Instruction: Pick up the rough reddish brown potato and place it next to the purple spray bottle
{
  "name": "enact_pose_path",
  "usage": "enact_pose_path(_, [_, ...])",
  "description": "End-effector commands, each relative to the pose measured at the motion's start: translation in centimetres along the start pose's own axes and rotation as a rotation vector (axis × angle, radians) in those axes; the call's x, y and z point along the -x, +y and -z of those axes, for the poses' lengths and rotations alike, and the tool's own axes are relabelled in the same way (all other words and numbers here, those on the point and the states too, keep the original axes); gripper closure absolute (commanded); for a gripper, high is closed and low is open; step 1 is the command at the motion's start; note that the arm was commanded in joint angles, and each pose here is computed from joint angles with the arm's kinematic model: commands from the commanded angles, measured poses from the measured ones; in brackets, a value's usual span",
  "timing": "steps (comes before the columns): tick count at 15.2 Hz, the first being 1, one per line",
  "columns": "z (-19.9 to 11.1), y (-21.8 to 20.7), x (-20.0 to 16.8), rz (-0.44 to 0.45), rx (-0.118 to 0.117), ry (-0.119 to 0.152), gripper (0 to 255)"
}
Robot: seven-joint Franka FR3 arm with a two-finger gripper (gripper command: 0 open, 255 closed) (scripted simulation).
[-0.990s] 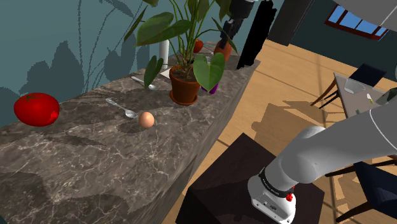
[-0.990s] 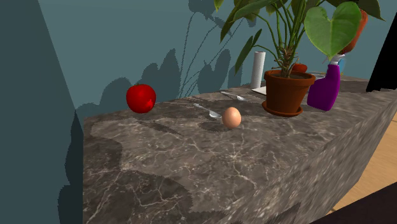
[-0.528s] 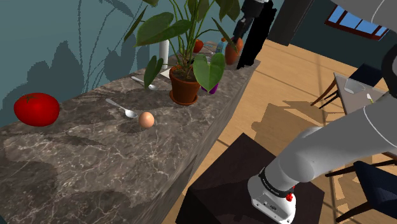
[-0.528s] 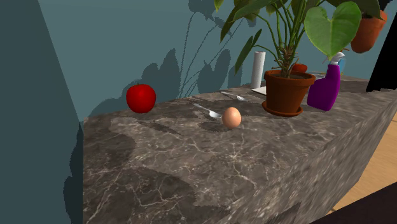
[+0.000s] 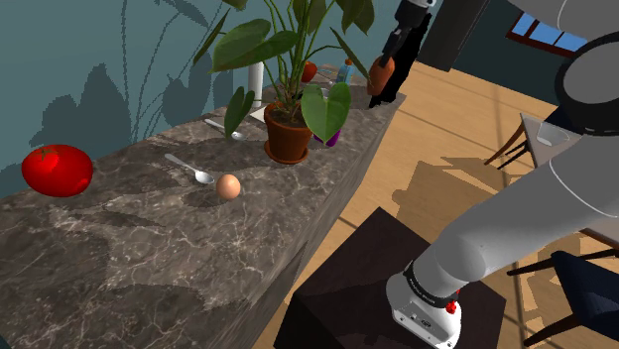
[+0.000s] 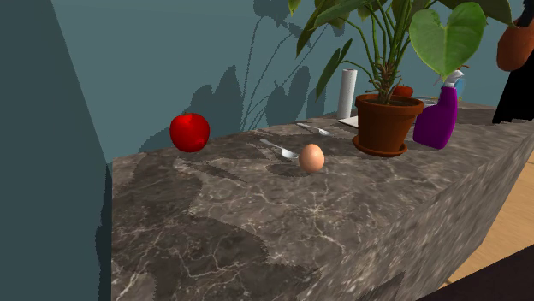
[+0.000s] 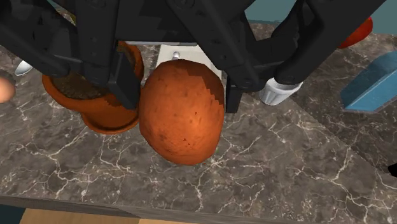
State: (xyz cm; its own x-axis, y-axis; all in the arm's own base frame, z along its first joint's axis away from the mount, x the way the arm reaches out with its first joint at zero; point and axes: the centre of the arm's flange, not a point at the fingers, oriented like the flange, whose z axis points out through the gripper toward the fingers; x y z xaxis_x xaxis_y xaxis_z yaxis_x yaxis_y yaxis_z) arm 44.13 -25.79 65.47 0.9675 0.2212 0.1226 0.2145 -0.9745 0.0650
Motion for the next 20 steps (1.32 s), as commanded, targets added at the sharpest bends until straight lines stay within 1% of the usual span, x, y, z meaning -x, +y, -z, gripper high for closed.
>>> enact_pose_path(1, [-0.8, 0.6, 0.2, 0.002, 0.001, 0.000, 255])
enact_pose_path(20, [-10.7, 0.0, 1.4, 0.002, 0.001, 0.000, 255])
